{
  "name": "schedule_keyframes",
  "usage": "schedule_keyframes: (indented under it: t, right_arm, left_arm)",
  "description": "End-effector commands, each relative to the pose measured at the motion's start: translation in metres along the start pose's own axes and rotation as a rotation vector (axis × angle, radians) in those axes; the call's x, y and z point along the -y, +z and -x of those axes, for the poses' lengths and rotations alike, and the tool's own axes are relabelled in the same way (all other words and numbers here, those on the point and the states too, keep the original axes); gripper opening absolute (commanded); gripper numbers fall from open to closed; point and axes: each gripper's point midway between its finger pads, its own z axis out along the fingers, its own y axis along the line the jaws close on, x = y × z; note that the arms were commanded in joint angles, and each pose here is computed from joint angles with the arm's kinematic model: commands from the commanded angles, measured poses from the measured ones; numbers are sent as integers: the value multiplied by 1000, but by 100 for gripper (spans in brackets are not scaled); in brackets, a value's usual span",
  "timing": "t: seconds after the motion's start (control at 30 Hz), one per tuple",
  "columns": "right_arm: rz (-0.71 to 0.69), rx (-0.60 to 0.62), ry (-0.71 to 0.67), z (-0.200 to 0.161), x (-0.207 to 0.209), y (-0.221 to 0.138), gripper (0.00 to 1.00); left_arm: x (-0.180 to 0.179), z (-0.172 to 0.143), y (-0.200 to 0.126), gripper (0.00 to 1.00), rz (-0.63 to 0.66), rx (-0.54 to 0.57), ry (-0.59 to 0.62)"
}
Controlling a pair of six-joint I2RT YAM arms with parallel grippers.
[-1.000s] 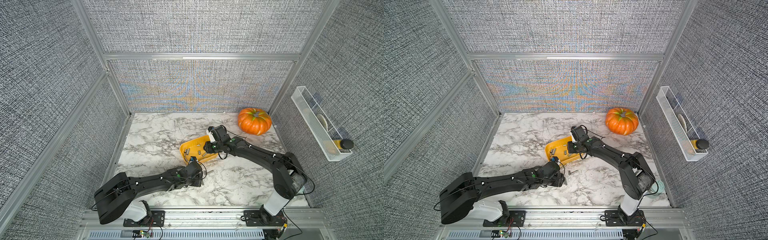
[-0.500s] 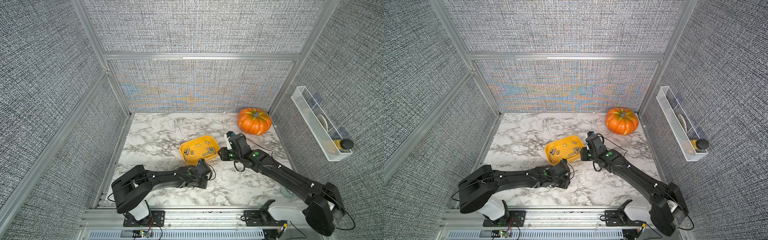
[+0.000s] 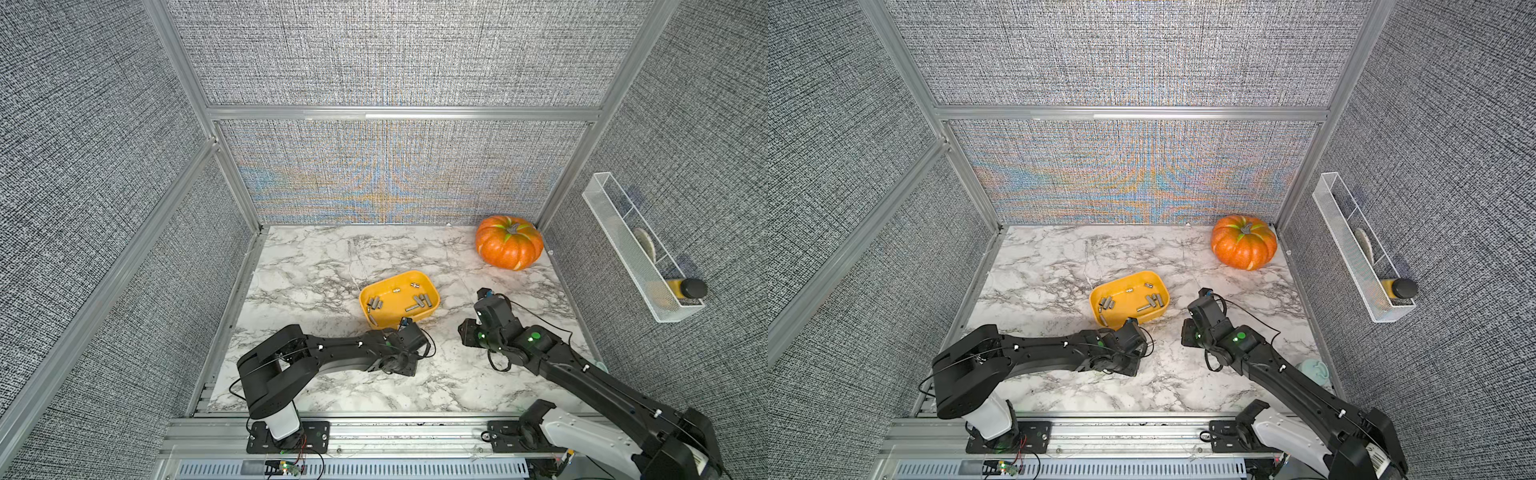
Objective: Put the socket on the desktop into the storage box
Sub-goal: Pick up the socket head at the center of the board.
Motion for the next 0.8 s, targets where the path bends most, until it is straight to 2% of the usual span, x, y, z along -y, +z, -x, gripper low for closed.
schedule_keyframes:
  t: [0.0,0.2,0.4,0.57,0.77]
  right_arm:
    - [-24,-8,11,-5,7,1,34]
    - [-38,-25,11,-15,14,4,34]
    - [-14,-34,1,-21,12,8,35]
    - [7,-35,-12,-23,9,11,35]
    - [39,-32,-28,-29,6,13,35]
  left_arm:
    - [-14,-16,4,24,57,-65,-3]
    - [-22,-22,3,11,99,-95,0]
    - [-20,-14,-9,0,98,-67,14]
    - [-8,2,-27,0,60,-10,24]
    - [0,38,-67,0,26,101,32]
